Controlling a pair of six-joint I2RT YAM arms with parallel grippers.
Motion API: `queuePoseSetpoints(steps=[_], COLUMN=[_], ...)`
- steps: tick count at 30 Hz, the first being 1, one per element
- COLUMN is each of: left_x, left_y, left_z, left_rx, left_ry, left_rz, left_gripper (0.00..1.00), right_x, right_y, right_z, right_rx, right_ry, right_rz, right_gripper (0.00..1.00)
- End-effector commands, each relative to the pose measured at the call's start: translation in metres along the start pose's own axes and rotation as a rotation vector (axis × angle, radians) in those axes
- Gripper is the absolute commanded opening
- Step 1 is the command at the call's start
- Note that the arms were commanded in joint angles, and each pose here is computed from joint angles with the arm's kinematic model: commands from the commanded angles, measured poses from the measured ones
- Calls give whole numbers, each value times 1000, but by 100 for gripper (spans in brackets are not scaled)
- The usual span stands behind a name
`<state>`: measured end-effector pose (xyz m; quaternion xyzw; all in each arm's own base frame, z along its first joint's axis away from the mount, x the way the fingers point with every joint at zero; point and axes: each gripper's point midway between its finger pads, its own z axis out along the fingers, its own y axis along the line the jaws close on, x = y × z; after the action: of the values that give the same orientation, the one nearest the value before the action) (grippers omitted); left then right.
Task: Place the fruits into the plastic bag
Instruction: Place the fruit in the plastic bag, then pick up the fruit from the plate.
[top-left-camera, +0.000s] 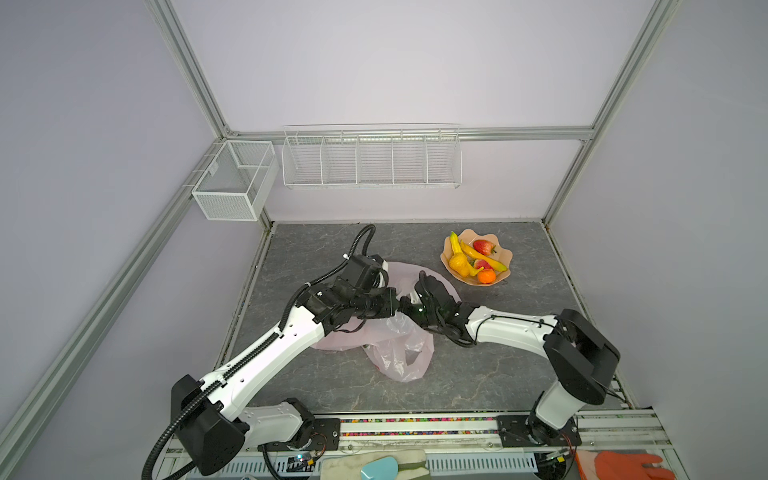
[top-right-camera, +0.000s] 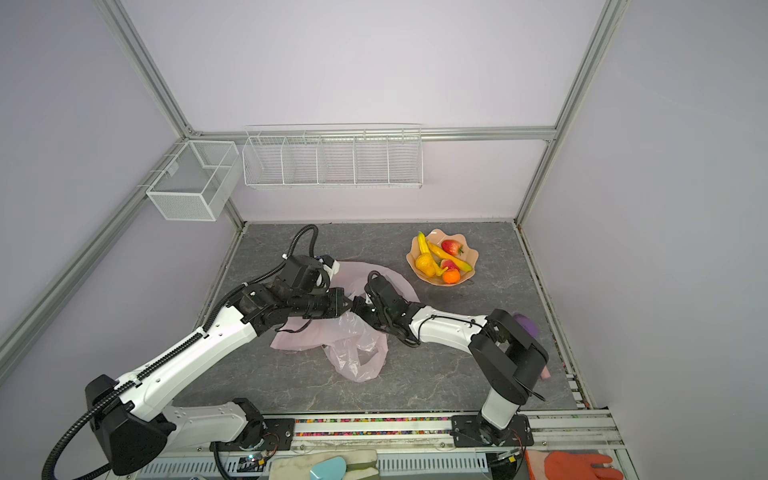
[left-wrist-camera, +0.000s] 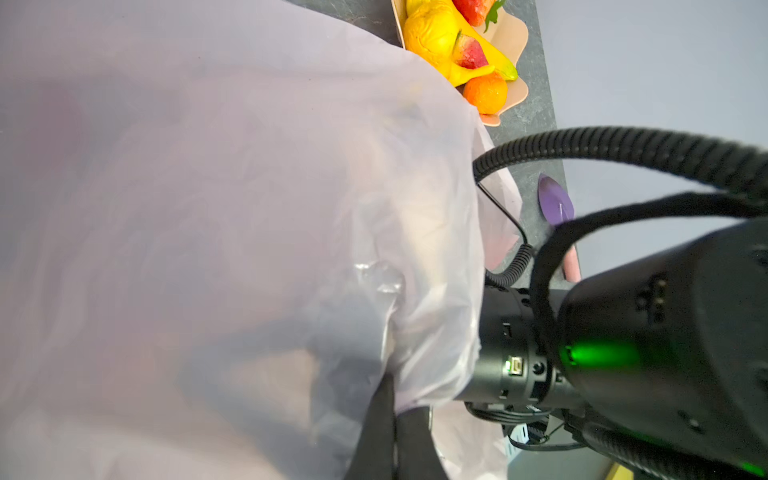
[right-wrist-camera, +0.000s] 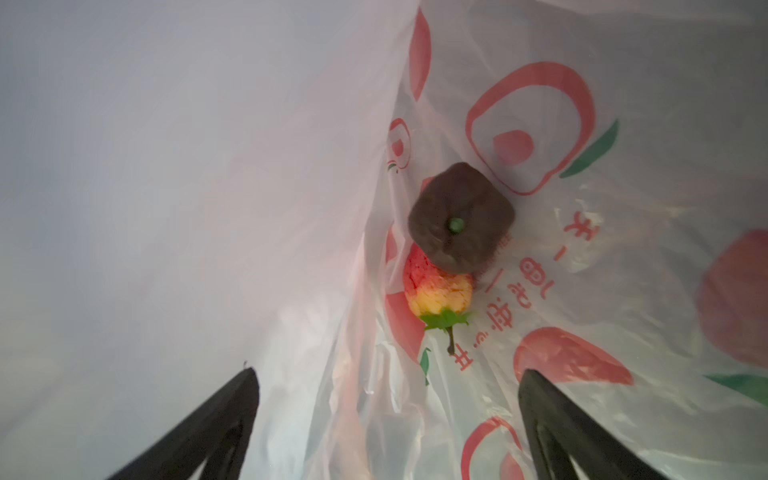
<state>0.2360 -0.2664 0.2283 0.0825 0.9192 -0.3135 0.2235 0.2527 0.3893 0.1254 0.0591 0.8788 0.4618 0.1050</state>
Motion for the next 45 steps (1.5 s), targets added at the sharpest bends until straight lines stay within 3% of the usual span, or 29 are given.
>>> queuePoseSetpoints(steps=[1, 22, 45], left_x=[-2, -5, -2], left_y=[11, 10, 8], left_z=[-5, 0, 0], left_rx=[-43, -31, -9], left_ry=[-23, -19, -17], left_rz=[-15, -20, -12], left_gripper=[0, 0, 0], right_x=[9, 32, 4], right_y=[-18, -55, -49], right_z=[-17, -89, -191], right_rx=[72, 242, 345], right_ry=[5, -19, -185], right_rz=[-22, -76, -150], right_gripper=[98, 94, 91])
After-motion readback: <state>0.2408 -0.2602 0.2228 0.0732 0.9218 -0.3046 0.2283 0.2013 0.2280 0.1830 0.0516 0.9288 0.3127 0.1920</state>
